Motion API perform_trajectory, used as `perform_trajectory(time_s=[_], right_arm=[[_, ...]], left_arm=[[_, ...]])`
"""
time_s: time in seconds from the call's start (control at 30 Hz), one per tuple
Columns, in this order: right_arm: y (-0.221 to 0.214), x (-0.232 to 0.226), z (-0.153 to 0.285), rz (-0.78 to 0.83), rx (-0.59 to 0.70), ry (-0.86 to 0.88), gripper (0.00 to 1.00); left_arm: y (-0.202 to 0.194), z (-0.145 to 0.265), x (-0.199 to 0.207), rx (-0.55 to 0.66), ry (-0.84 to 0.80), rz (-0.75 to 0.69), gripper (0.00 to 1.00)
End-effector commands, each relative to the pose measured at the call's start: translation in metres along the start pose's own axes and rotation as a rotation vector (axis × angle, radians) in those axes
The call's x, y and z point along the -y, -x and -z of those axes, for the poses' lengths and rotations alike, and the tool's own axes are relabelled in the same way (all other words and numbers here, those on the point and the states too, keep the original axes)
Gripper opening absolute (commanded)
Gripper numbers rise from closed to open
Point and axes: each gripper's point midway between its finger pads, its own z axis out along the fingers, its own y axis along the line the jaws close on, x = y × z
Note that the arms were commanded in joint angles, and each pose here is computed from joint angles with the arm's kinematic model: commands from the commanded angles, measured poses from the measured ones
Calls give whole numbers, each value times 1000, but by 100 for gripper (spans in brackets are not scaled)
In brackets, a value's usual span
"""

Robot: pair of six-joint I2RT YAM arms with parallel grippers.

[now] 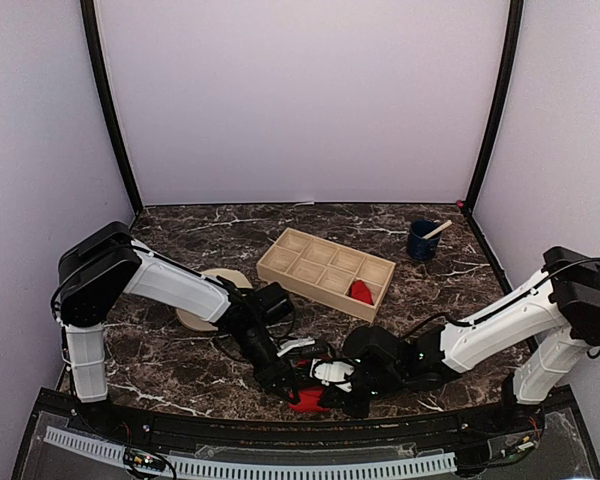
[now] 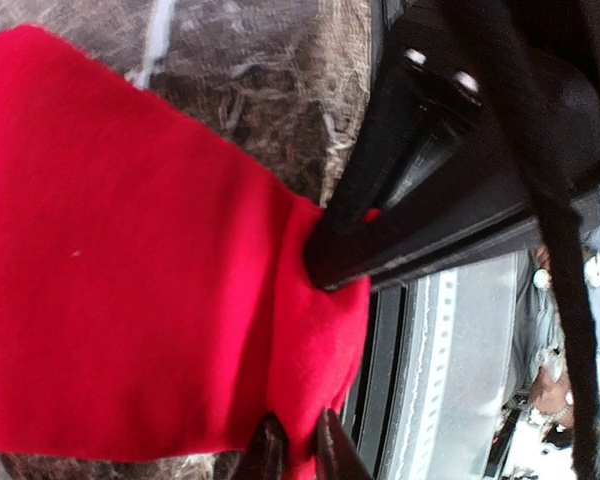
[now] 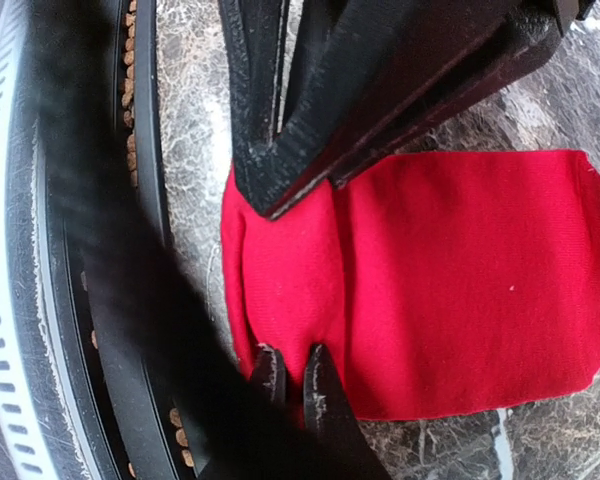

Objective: Roll the socks
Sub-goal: Roll the sock at the center of the board.

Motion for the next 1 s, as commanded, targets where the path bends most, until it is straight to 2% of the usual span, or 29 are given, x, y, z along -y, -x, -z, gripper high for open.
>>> perform_trajectory(time_s=[0.0,0.33,0.73,0.97], right_arm=[[-12,0,-8,-24,-46,12,0],[-9,8,-1,-105,-22,46,0],[-15,13,4,-272,-16,176,0],[-15,18,9,-378,12,261,0]], left_arm=[[3,9,-5,35,66,-3,21],[10,26,-10,108,146,-9,33],[20,45,-15,179,245,-45,37],[26,59,-10,235,302,-116,41]])
